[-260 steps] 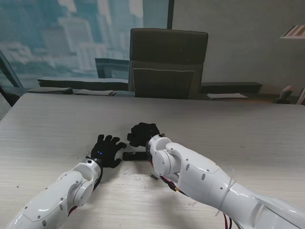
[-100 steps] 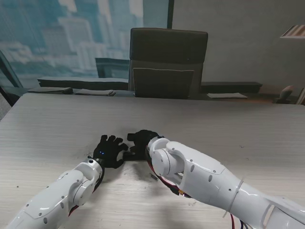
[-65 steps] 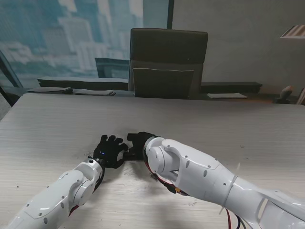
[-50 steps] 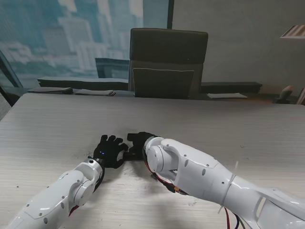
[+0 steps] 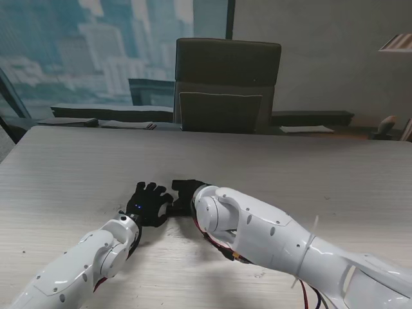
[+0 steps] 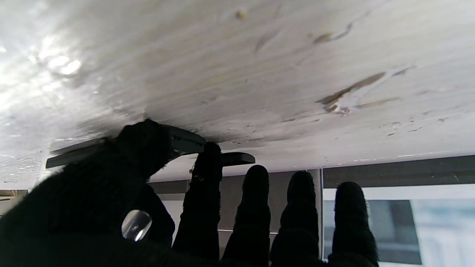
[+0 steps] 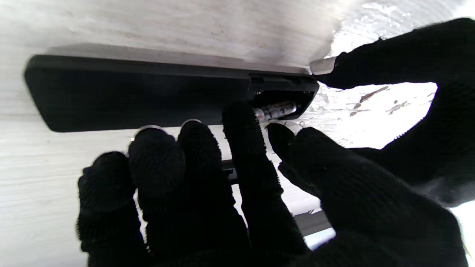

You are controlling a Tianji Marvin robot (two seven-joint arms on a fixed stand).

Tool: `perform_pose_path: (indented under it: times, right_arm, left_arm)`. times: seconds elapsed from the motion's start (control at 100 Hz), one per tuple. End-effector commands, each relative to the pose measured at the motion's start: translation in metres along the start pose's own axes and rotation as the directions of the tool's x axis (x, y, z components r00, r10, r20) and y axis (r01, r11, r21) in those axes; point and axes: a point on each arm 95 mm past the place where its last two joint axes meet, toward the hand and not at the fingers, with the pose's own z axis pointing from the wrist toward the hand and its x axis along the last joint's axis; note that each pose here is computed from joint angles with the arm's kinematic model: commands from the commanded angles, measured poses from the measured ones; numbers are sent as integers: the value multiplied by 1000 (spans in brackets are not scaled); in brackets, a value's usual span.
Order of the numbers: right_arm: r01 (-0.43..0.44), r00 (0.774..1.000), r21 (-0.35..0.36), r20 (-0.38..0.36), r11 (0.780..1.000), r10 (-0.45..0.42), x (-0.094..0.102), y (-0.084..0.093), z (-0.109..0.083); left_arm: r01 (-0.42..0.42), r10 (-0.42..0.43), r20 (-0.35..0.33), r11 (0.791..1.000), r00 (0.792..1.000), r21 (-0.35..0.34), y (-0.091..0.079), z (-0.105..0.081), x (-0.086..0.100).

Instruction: Install the batteries into the remote control and close the cover

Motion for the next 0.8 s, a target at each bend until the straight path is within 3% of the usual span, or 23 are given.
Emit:
perform_pose_path:
  times: [0.0, 0.31, 0.79]
  right_arm:
    - [1, 1000, -1, -11, 1000, -1, 1, 0, -5]
    - [79, 996, -117, -25, 990, -82, -20, 8, -15]
    - [209, 976, -144, -26, 967, -215, -46, -9, -15]
  left_arm:
    - [-4, 5, 12, 999, 1000, -53, 15, -5, 0]
    - [-9, 10, 29, 999, 1000, -49, 15, -6, 0]
    - [-3, 5, 65, 999, 998, -40, 15, -5, 0]
